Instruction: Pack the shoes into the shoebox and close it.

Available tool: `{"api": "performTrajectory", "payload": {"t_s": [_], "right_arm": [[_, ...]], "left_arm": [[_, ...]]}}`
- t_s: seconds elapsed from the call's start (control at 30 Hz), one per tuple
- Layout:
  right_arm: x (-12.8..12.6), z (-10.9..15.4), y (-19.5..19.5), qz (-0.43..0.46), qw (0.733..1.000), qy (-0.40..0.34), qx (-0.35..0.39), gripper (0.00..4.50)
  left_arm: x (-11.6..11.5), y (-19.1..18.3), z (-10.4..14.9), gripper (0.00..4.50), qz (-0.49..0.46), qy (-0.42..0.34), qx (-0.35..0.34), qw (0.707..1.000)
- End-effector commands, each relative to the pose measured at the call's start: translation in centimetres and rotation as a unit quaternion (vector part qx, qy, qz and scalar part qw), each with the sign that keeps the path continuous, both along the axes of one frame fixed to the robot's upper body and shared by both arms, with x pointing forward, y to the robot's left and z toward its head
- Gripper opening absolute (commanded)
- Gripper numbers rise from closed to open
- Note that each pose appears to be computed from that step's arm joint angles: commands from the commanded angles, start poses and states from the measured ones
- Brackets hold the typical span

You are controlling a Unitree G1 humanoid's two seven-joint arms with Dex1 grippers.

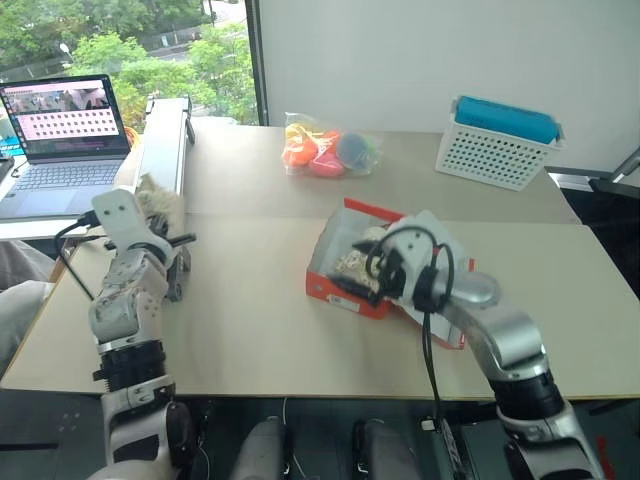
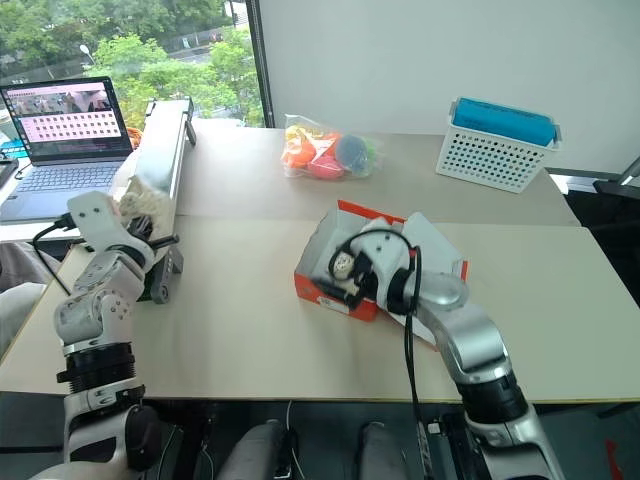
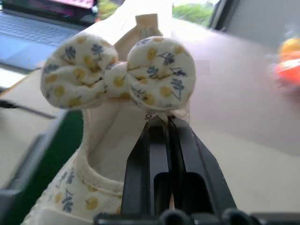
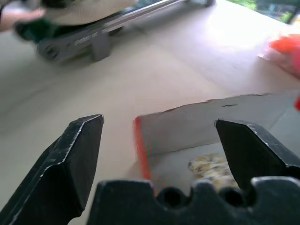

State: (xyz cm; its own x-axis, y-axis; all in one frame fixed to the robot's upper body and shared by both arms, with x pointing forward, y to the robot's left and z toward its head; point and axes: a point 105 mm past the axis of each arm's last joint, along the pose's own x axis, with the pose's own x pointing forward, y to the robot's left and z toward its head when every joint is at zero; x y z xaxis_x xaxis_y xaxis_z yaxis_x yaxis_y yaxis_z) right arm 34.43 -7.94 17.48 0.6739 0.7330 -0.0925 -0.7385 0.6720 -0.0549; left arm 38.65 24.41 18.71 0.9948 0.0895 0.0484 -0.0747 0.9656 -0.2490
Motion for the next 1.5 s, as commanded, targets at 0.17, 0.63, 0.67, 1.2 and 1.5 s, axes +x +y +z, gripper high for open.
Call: {"api": "performTrajectory", "payload": {"t_s": [0.17, 0.63, 0.67, 1.2, 1.5], "right_arm": [[3.0, 2.3, -0.7, -0.072, 0.974, 0.145, 0.158, 4.5], [5.0, 6.3, -0.3, -0.073, 0.904, 0.257, 0.334, 4.5], [5.1, 6.4, -0.4, -0.076, 0.903, 0.257, 0.336, 4.5], [4.4, 7.1, 0.3, -0.078, 0.904, 0.248, 0.34, 0.92], [4.8, 6.9, -0.4, -0.109, 0.895, 0.249, 0.353, 0.9]], "left_arm": [[-1.8, -11.3, 4.0, 0.07, -0.24, -0.073, -0.046, 0.967], [-4.8, -20.4, 4.2, 0.07, -0.404, -0.067, -0.05, 0.911], [-4.9, -20.5, 4.1, 0.07, -0.405, -0.067, -0.049, 0.911], [-4.6, -20.2, 3.2, 0.0, -0.396, -0.049, -0.022, 0.916], [-4.4, -19.8, 1.7, 1.62, -0.389, -0.041, 0.059, 0.918]]}}
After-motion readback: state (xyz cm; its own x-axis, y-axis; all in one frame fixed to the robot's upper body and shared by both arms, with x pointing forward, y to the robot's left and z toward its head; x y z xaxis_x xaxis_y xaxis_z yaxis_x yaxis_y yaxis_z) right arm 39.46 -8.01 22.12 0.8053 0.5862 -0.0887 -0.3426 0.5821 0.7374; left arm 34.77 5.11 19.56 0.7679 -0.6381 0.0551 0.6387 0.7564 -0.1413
